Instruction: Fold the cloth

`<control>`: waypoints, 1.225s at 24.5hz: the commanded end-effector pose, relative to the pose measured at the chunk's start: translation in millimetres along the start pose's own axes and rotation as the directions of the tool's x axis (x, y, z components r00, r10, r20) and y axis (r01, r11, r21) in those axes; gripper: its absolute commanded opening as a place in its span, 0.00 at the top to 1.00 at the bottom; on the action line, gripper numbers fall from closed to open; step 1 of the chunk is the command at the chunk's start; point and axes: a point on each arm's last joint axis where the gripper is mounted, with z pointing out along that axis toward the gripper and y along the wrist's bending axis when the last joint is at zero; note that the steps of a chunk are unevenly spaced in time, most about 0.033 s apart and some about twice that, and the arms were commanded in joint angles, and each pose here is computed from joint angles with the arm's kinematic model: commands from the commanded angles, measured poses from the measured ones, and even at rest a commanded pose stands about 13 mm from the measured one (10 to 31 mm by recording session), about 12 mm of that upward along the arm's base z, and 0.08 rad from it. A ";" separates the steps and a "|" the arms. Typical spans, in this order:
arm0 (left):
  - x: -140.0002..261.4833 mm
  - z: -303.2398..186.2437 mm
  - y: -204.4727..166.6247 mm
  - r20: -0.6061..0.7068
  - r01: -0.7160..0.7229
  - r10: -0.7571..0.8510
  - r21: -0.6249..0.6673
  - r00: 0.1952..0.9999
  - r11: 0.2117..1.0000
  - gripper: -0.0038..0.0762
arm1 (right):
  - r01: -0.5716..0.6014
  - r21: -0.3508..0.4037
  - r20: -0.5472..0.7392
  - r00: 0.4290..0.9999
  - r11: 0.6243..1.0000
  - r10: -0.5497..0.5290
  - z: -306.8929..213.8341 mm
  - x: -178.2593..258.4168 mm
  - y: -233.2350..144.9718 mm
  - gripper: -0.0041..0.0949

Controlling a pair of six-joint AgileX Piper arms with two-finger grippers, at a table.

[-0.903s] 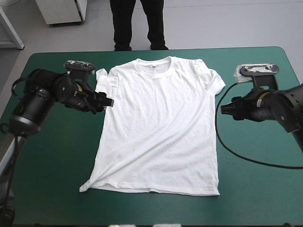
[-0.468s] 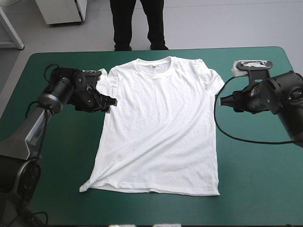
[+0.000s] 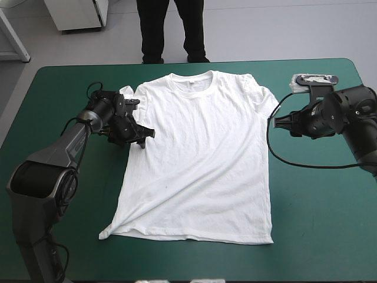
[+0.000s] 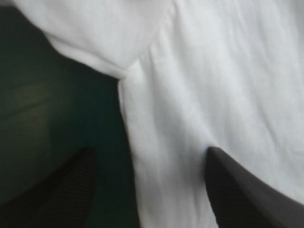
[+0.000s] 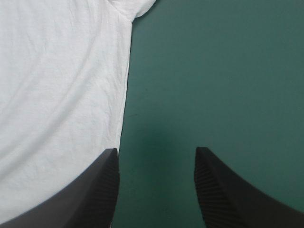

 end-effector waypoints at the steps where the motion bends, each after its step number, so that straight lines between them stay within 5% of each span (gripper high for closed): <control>1: -10.4 -13.7 -1.7 0.077 0.005 -0.006 0.015 0.997 1.000 0.47 | 0.006 -0.005 0.095 0.996 1.000 -0.006 -14.4 -9.1 -2.3 0.50; 6: -9.4 -7.8 -1.3 0.050 -0.012 0.011 0.011 0.999 1.000 0.96 | 0.038 -0.011 0.071 0.997 0.999 -0.038 -5.7 -10.6 -0.1 0.50; 12: -6.4 -7.7 -1.2 0.018 -0.020 0.020 0.010 1.000 1.000 0.96 | 0.030 -0.090 0.020 0.999 0.996 -0.028 13.6 -18.9 11.0 0.49; 20: -7.0 -13.4 -2.8 0.038 -0.014 0.013 0.026 0.999 1.000 0.96 | 0.032 -0.090 -0.039 0.999 0.995 -0.036 68.7 -54.7 23.1 0.49; 30: -9.6 -13.6 -5.9 0.066 0.001 -0.005 0.060 0.998 0.998 0.96 | 0.004 -0.099 -0.195 0.981 0.995 -0.024 187.0 -48.6 36.7 0.50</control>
